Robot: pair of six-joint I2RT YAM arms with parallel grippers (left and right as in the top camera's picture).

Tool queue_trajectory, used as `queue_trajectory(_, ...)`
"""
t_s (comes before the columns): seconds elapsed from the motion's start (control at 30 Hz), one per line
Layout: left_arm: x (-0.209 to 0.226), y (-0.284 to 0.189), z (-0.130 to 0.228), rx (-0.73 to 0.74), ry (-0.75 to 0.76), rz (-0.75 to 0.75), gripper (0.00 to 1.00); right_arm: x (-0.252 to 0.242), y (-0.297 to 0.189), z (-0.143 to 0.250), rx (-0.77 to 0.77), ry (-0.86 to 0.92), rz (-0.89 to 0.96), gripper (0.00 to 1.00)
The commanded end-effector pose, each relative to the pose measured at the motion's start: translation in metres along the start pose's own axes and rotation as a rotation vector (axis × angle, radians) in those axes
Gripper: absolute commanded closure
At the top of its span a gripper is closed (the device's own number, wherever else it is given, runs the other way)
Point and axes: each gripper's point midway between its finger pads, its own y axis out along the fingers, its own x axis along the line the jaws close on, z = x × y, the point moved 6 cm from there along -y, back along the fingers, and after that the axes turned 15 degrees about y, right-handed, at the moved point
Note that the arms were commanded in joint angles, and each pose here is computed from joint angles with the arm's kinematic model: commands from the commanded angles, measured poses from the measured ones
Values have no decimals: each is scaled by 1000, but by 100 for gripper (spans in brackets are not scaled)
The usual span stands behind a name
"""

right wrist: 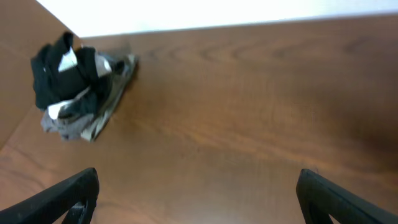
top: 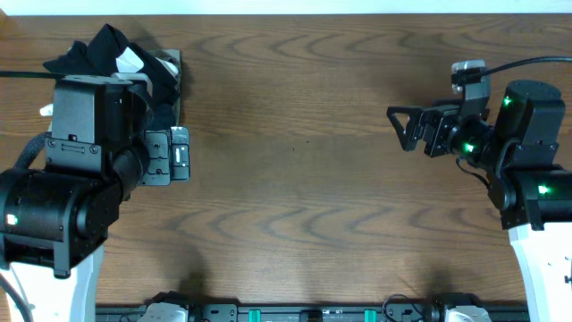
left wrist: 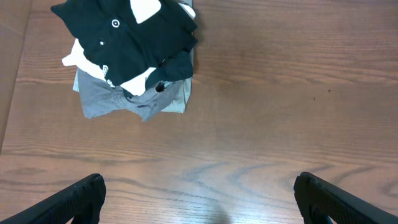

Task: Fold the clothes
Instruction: 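Release the shirt on the stack and retract the right arm to rest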

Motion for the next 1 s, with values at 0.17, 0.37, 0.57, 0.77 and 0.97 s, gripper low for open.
queue_trajectory(0.17,1,1,1,8,-5,-16,2,-8,-27,-6,-84,-157,119,1)
queue_trajectory(0.37,1,1,1,8,-4,-16,2,10,-86,-5,-298,-360,228,1)
queue_trajectory(0.57,1,1,1,8,-4,-16,2,21,-128,19,-449,-416,256,1)
queue_trajectory(0.77,1,1,1,8,-4,-16,2,5,-122,52,-550,-458,199,1)
queue_trajectory(0.97,1,1,1,8,-4,-16,2,-27,-88,85,-595,-483,142,1)
